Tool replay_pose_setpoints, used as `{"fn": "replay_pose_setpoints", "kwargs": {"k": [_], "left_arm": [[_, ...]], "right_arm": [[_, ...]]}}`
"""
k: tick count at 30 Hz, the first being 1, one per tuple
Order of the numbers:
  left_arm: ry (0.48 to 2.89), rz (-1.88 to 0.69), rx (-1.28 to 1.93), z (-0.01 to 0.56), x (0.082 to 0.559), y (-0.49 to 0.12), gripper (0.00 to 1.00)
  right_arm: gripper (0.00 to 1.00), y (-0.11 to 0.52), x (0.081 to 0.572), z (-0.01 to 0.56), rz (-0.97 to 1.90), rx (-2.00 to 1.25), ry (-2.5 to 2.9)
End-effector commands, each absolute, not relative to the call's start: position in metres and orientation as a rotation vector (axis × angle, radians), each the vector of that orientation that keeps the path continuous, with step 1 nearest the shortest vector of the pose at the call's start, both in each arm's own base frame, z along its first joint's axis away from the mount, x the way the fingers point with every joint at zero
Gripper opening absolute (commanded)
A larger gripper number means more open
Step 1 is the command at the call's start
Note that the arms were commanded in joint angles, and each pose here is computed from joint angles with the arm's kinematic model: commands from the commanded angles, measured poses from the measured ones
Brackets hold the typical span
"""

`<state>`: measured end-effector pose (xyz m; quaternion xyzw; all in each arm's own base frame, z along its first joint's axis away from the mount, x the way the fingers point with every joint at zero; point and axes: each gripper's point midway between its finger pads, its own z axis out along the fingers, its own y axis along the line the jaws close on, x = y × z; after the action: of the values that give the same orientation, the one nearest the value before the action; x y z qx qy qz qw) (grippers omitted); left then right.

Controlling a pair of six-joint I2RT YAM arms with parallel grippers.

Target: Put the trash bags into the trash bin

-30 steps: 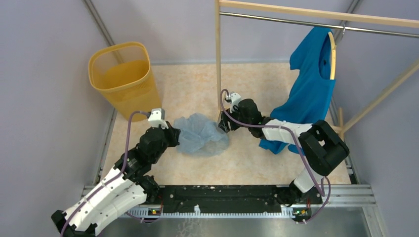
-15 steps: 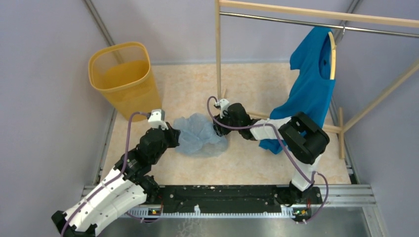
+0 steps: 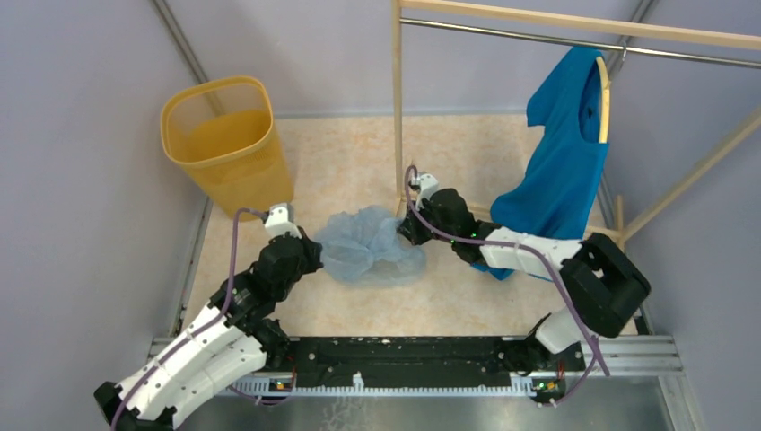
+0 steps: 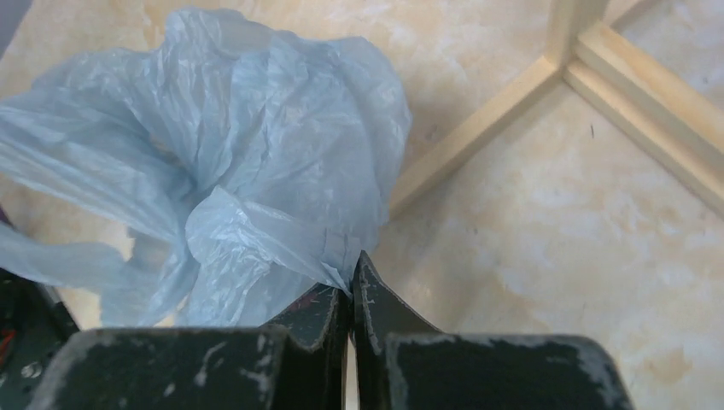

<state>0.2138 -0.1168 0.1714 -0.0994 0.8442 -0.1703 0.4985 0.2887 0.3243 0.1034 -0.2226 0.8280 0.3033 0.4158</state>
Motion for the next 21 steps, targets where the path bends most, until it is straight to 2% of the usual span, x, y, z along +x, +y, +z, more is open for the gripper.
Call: {"fn": "replay_pose_setpoints", "kwargs": {"k": [1,5,7,9,11,13,15,17,18,19,21], "left_arm": [[2.088,-0.395,-0.335,0.161,0.216,-0.117,0.0],[2.104,-0.48,-0.307,0.173,0.225,-0.141,0.0],[2.055,-0.493,-0.277,0.215,0.239,-0.151,0.0],[1.932,-0.488,-0.229,0.294,0.254,-0.152,0.0],[1.749,-0.547,-0.19,0.395,0.255,-0.147,0.0],[1.526,-0.672,-0.081,0.495,0.232,-0.144,0.0],[1.267,-0.853,0.041,0.571,0.186,-0.141,0.0],[1.125,-0.959,0.1,0.578,0.161,-0.142,0.0],[1.085,-0.988,0.095,0.568,0.155,-0.14,0.0],[1.115,-0.989,0.063,0.54,0.162,-0.142,0.0],[1.306,-0.933,-0.072,0.455,0.193,-0.145,0.0]], "right_arm": [[0.0,0.306,0.258,0.096,0.793,-0.424,2.224],[0.0,0.308,0.256,0.102,0.782,-0.395,2.296],[0.0,0.308,0.263,0.131,0.721,-0.423,2.282],[0.0,0.308,0.273,0.202,0.64,-0.476,2.146],[0.0,0.308,0.27,0.302,0.607,-0.489,1.93],[0.0,0.301,0.245,0.409,0.681,-0.489,1.694],[0.0,0.292,0.21,0.49,0.835,-0.501,1.459],[0.0,0.281,0.186,0.52,0.936,-0.512,1.286],[0.0,0.28,0.182,0.514,0.948,-0.518,1.246],[0.0,0.279,0.182,0.503,0.945,-0.514,1.229],[0.0,0.288,0.196,0.443,0.895,-0.516,1.322]]}}
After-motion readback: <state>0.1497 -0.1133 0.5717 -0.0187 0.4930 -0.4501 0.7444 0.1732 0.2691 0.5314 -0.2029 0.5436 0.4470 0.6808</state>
